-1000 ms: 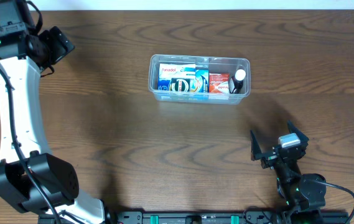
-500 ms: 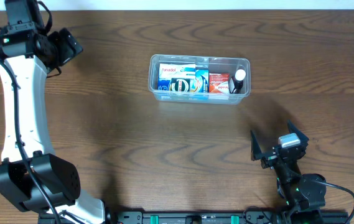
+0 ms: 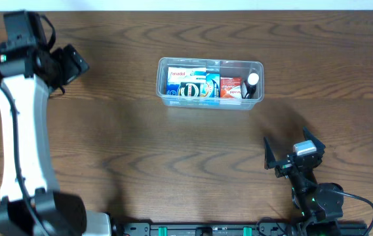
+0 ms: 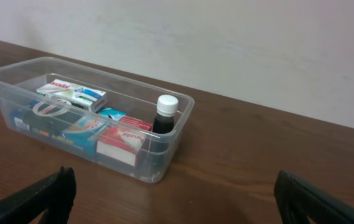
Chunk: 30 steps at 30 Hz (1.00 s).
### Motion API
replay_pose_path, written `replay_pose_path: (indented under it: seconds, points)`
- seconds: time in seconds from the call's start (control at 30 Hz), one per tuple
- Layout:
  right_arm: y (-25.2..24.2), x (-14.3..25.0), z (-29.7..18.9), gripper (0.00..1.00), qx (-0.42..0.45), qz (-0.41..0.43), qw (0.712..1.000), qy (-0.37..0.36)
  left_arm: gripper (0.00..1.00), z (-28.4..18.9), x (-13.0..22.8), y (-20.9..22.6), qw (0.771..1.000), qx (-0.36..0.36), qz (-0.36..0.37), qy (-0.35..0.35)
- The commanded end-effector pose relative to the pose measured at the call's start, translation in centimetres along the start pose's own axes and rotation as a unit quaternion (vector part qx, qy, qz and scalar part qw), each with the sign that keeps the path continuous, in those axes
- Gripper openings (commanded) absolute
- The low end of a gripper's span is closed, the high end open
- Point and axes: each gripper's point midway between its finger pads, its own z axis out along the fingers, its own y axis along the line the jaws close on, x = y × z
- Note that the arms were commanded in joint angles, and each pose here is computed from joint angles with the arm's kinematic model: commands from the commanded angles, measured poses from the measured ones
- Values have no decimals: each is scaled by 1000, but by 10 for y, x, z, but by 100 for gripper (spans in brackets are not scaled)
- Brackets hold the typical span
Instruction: Pack container
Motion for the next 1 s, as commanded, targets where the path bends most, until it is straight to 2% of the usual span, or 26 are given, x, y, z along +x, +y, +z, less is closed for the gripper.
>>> replay_pose_path:
  seconds: [0.0,0.23,0.4,0.63,0.83,0.97]
  points:
    - [-2,0,0,99,3,9,1000,0,98,-6,21,12,1000,-5,4,-4]
    - [-2,1,0,99,3,9,1000,0,98,15,88,43,1000,-3,3,-6]
    - [-2,1,0,99,3,9,1000,0,98,38,123,59,999,16,1,-46]
    - [-2,1,0,99,3,9,1000,0,98,51,127,58,983,80,-4,-166]
    - [-2,1,0,99,3,9,1000,0,98,41,124,45,946,165,1,-278]
    - [-2,1,0,99,3,9,1000,0,98,39,131,47,932,184,2,-313]
